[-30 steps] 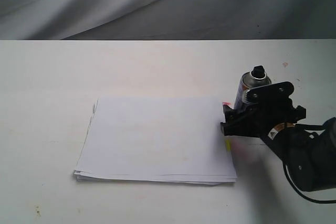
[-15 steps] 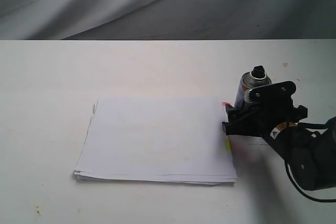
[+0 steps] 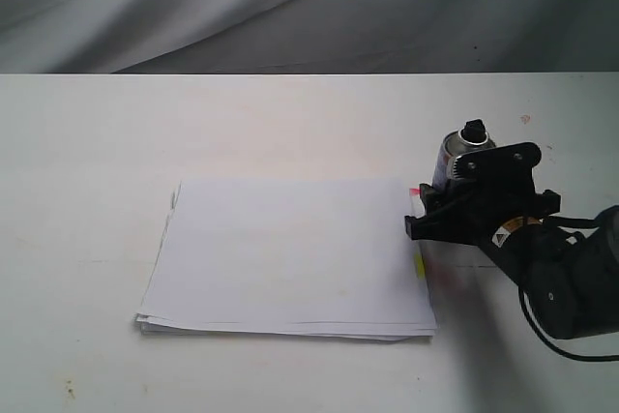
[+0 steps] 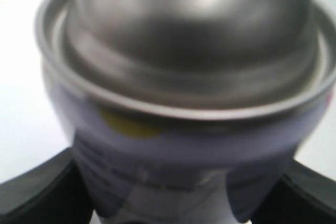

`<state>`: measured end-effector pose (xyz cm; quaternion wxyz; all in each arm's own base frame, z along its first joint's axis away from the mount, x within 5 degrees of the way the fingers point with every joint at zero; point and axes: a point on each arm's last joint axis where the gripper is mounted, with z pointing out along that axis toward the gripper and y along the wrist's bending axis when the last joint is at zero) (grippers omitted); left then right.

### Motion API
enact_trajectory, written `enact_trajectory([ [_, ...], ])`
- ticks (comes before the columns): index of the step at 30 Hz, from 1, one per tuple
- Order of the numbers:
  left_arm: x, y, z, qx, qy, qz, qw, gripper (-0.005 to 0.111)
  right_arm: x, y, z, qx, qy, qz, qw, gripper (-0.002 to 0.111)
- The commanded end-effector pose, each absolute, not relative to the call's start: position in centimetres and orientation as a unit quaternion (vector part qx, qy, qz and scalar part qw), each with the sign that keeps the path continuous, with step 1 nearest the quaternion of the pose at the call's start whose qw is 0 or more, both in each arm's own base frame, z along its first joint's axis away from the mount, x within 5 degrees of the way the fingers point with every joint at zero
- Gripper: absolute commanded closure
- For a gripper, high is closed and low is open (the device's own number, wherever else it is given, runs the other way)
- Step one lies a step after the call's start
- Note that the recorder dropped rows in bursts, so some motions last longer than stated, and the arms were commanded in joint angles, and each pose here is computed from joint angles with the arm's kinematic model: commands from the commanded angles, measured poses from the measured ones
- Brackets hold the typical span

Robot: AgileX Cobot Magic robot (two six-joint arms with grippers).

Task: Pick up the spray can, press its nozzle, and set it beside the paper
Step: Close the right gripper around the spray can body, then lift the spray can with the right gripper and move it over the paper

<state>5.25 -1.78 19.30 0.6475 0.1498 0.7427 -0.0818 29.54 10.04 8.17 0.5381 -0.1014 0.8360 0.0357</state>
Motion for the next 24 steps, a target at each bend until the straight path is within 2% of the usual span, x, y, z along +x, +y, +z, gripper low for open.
enact_trajectory([
  [1,5.3,-1.8,19.2,0.148,0.741,-0.082,0.650,0.107,29.7,10.0,8.5,-0.103,0.834,0.042,0.541,0.108],
  [5,5.3,-1.8,19.2,0.148,0.741,-0.082,0.650,0.107,29.7,10.1,9.9,-0.106,0.832,0.048,0.543,0.108],
  [13,5.3,-1.8,19.2,0.148,0.741,-0.082,0.650,0.107,28.4,9.9,16.7,-0.140,0.826,0.045,0.545,0.108],
  [24,5.3,-1.8,19.2,0.148,0.741,-0.082,0.650,0.107,28.5,12.1,26.4,-0.246,0.850,0.061,0.461,0.108],
])
